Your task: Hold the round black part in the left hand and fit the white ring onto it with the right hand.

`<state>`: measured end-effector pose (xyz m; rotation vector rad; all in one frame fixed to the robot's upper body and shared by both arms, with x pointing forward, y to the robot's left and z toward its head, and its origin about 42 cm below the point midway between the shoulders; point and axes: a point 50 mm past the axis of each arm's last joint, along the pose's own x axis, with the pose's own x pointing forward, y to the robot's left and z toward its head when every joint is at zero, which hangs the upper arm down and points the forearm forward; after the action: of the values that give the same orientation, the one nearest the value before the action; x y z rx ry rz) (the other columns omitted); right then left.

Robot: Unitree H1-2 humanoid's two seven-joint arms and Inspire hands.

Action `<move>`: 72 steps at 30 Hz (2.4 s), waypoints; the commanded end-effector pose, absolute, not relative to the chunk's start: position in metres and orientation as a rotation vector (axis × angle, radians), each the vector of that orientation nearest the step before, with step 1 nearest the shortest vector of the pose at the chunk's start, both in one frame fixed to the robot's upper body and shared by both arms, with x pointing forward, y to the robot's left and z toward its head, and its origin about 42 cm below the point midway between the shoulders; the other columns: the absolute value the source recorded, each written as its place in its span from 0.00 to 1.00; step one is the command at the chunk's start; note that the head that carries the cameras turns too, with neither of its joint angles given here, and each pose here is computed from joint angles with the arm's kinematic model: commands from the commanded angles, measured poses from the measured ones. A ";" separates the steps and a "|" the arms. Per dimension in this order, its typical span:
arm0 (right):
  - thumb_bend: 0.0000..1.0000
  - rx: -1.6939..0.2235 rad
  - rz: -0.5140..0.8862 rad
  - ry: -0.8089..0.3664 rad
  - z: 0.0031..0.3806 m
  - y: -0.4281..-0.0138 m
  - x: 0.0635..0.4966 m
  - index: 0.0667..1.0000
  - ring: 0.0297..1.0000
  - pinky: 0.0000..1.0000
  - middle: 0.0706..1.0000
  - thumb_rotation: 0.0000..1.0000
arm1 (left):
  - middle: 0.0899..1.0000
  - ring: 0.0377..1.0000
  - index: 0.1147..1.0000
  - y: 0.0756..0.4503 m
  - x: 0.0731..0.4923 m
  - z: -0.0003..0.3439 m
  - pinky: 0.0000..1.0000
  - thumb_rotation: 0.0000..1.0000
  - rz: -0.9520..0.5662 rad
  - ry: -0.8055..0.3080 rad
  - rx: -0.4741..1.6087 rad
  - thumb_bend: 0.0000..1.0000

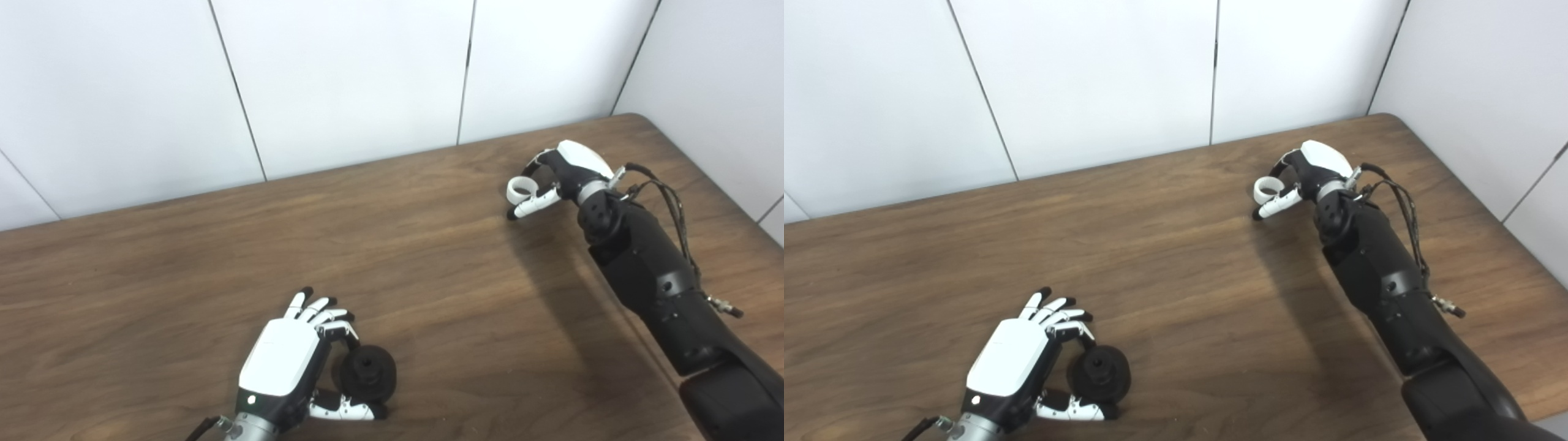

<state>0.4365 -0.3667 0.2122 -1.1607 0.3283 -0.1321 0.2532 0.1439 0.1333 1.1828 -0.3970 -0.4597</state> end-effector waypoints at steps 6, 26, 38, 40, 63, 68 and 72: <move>0.88 -1.191 -0.206 0.237 0.244 -0.370 0.447 0.61 1.00 1.00 0.92 0.28 | 0.75 0.89 0.42 0.146 0.252 0.133 1.00 0.05 -0.465 -0.393 1.205 0.52; 0.52 -1.112 -0.236 0.229 0.239 -0.372 0.440 0.45 0.92 0.96 0.78 0.13 | 0.75 0.88 0.42 0.146 0.252 0.135 1.00 0.05 -0.461 -0.403 1.204 0.52; 0.52 -1.130 -0.173 0.185 0.249 -0.363 0.431 0.45 0.86 0.90 0.74 0.13 | 0.75 0.89 0.42 0.146 0.253 0.137 1.00 0.05 -0.463 -0.397 1.210 0.52; 0.52 -1.139 -0.139 0.162 0.255 -0.357 0.428 0.45 0.82 0.87 0.71 0.13 | 0.75 0.89 0.42 0.145 0.254 0.137 1.00 0.05 -0.462 -0.397 1.208 0.52; 0.52 -1.196 0.217 -0.108 0.307 -0.246 0.351 0.45 0.96 0.97 0.82 0.14 | 0.76 0.89 0.42 0.135 0.251 0.137 1.00 0.05 -0.460 -0.395 1.211 0.52; 0.52 -1.190 0.293 -0.156 0.316 -0.224 0.331 0.45 0.97 0.99 0.82 0.14 | 0.76 0.89 0.42 0.131 0.250 0.137 1.00 0.06 -0.459 -0.390 1.211 0.52; 0.52 -1.168 0.351 -0.191 0.321 -0.210 0.314 0.45 0.97 0.98 0.82 0.14 | 0.76 0.90 0.42 0.129 0.249 0.137 1.00 0.06 -0.456 -0.388 1.206 0.52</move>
<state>0.3196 -0.2124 0.3063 -1.1645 -0.1341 0.3731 0.2514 0.1313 0.1350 1.1955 -0.3825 -0.4470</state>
